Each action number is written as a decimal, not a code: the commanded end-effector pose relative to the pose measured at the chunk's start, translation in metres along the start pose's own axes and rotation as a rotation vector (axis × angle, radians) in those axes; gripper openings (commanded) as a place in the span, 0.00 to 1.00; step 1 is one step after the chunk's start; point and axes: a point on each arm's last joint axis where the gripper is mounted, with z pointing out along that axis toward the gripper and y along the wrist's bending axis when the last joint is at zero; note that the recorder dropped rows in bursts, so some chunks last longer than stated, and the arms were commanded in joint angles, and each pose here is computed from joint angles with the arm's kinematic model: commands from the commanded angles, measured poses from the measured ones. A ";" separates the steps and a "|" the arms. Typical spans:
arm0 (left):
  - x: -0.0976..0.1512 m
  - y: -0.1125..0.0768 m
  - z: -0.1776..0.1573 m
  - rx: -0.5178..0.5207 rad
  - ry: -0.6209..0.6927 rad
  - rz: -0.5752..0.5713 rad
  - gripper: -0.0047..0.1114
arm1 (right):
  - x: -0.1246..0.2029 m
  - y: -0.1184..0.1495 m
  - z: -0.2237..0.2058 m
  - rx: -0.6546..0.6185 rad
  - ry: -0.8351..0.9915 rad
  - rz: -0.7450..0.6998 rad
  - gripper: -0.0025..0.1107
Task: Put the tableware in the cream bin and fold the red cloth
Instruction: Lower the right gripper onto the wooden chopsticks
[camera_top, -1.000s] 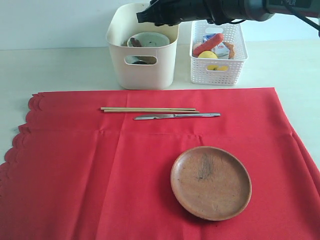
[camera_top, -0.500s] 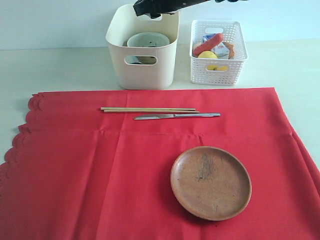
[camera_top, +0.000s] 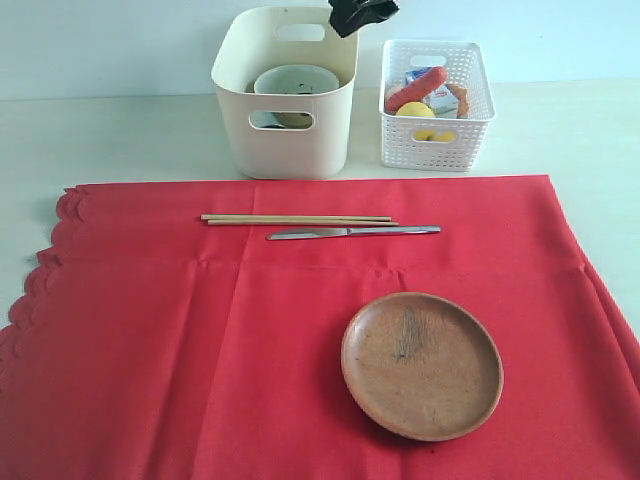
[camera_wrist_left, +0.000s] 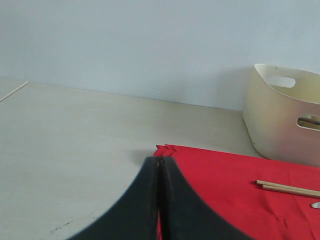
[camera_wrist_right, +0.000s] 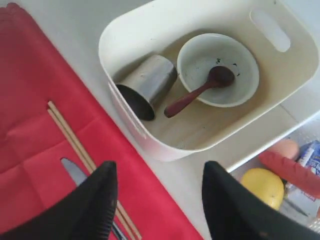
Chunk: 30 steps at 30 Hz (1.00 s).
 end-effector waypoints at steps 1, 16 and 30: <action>0.001 0.000 0.000 -0.001 -0.003 0.002 0.04 | 0.009 0.005 -0.003 -0.044 0.074 -0.006 0.47; 0.001 0.000 0.000 -0.001 -0.003 0.002 0.04 | 0.069 0.016 0.066 -0.116 0.223 0.015 0.47; 0.001 0.000 0.000 -0.001 -0.003 0.002 0.04 | 0.089 0.023 0.137 -0.267 0.145 0.013 0.47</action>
